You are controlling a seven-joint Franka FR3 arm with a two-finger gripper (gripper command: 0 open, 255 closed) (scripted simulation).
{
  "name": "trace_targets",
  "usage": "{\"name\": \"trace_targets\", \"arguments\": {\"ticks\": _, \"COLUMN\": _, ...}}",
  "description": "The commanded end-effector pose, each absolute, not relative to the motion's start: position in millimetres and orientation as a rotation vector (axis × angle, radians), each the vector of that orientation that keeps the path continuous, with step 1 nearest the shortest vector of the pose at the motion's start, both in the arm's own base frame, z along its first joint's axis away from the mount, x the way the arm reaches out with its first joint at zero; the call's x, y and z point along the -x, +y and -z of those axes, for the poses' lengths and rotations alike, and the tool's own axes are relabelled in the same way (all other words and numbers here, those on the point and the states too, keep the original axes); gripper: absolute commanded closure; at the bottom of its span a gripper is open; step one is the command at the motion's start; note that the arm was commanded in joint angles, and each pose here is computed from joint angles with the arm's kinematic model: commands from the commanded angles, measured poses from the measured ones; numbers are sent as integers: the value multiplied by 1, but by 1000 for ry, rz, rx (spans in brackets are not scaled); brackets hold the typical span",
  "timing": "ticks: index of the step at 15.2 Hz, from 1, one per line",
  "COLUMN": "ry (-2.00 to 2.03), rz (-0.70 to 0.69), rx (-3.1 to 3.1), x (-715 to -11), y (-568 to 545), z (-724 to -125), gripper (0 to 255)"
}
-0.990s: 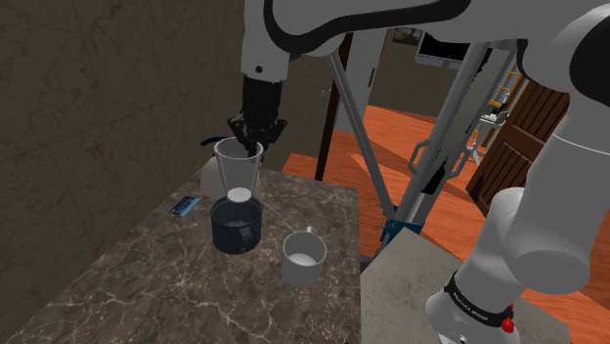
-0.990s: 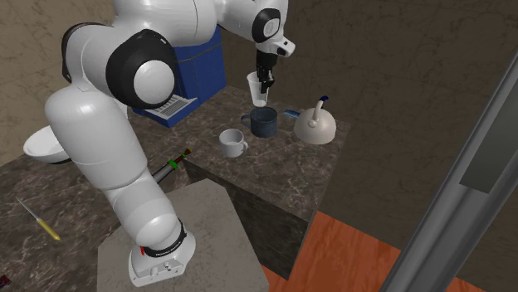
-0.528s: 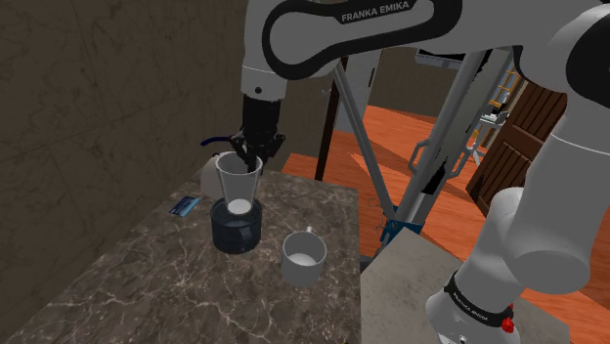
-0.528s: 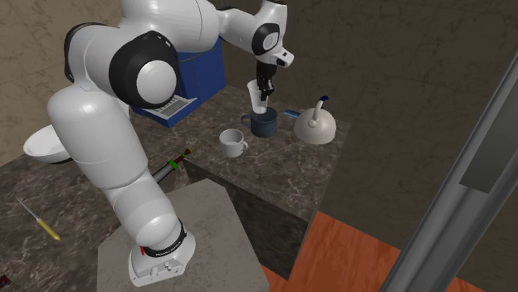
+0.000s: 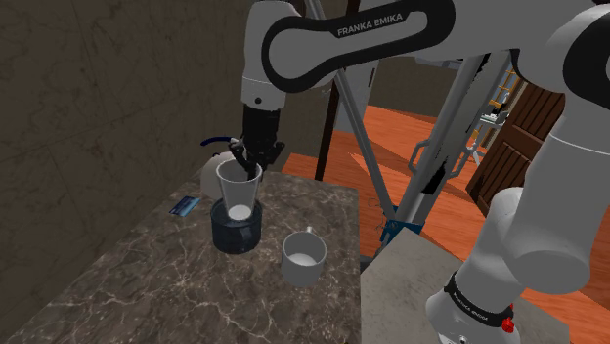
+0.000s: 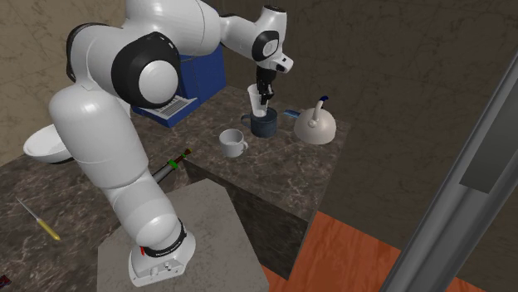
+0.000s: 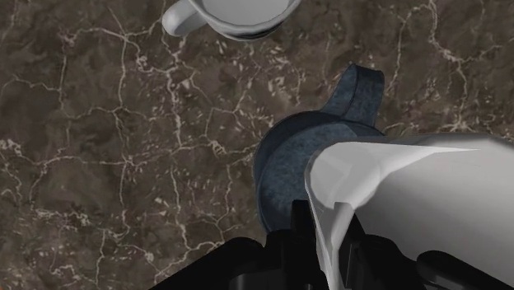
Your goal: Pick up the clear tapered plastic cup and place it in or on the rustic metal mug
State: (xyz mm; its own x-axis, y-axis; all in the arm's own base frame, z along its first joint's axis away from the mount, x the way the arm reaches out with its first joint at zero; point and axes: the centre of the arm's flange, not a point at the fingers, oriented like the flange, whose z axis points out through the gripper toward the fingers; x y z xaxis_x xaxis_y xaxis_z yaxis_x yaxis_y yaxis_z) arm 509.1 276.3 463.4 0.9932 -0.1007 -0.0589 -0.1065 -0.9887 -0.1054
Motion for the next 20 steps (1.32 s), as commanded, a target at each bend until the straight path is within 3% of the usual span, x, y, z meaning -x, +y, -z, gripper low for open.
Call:
{"name": "trace_targets", "arguments": {"ticks": 1, "ry": 158, "rz": -81, "rx": 3028, "x": -509, "y": 276, "z": -464, "gripper": 255}}
{"name": "trace_targets", "arguments": {"ticks": 2, "ry": 158, "rz": -81, "rx": 3028, "x": -509, "y": 276, "z": -464, "gripper": 255}}
{"name": "trace_targets", "arguments": {"ticks": 3, "ry": 158, "rz": -81, "rx": 3028, "x": -509, "y": 276, "z": -464, "gripper": 0}}
{"name": "trace_targets", "arguments": {"ticks": 8, "ry": 158, "rz": -81, "rx": 3028, "x": -509, "y": 276, "z": -464, "gripper": 0}}
{"name": "trace_targets", "arguments": {"ticks": 12, "ry": 158, "rz": -81, "rx": 3028, "x": -512, "y": 271, "z": -513, "gripper": 0}}
{"name": "trace_targets", "arguments": {"ticks": 20, "ry": 158, "rz": -81, "rx": 3028, "x": -512, "y": 271, "z": -513, "gripper": 0}}
